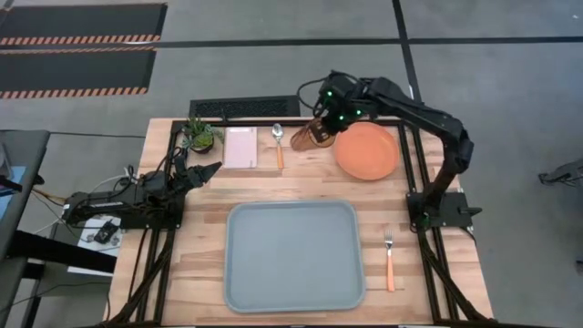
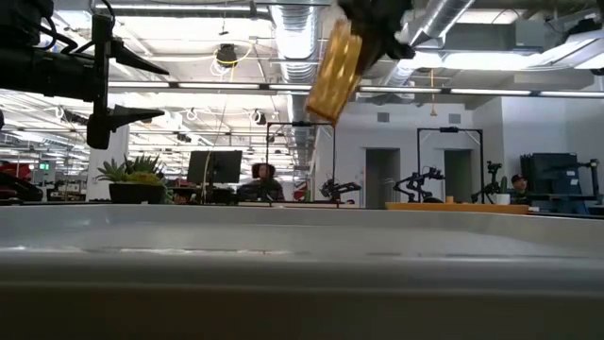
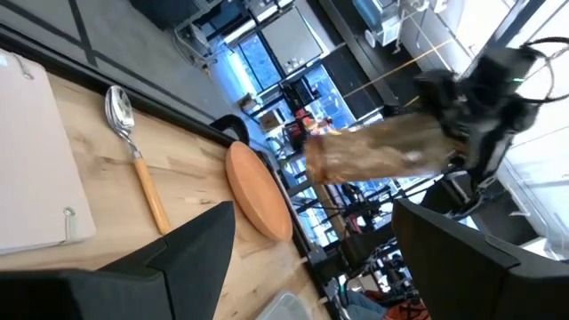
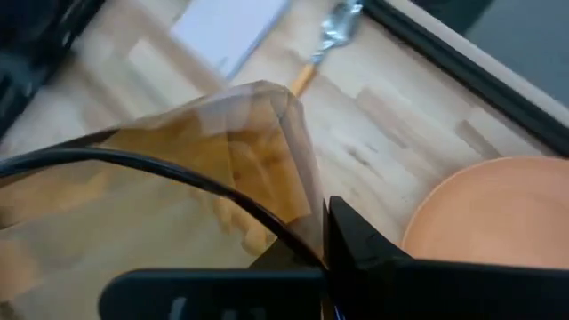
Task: Pick and place plate/cup/fork/spoon on tray
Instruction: Put the brown cup on the gray tray
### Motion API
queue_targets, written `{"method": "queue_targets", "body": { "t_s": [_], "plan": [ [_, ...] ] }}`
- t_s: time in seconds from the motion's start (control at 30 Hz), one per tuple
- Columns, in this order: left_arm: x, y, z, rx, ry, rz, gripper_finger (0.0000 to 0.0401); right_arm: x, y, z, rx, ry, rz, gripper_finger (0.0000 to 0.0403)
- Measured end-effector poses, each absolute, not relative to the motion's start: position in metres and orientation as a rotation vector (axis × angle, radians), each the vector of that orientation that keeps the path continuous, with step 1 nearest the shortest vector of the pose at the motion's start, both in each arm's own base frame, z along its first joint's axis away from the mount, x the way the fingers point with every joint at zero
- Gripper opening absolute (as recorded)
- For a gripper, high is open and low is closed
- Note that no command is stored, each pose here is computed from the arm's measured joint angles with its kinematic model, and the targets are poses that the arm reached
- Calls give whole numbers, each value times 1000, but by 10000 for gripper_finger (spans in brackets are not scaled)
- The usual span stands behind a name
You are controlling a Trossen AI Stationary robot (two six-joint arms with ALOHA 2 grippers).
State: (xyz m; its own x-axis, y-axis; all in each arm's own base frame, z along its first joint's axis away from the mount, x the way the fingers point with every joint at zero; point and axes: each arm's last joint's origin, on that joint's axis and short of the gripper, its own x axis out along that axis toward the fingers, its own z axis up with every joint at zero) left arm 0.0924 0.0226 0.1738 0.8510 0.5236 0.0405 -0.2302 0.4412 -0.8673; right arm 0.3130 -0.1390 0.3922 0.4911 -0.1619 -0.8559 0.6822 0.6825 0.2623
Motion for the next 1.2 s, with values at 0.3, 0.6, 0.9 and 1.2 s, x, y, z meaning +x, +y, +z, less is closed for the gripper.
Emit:
{"method": "queue_targets", "body": {
  "t_s": [0.3,0.6,0.9,1.2],
  "plan": [
    [92,23,174,-1012,-325,479,290,366,-87,378,525,1018,-382,7],
    [93,23,173,-1013,-322,481,290,426,-28,320,396,1109,-220,9],
    [95,23,171,-1012,-299,497,290,450,20,276,248,1194,-138,9],
    [96,23,170,-1044,-287,484,290,457,11,266,293,1185,-229,9]
  ]
}}
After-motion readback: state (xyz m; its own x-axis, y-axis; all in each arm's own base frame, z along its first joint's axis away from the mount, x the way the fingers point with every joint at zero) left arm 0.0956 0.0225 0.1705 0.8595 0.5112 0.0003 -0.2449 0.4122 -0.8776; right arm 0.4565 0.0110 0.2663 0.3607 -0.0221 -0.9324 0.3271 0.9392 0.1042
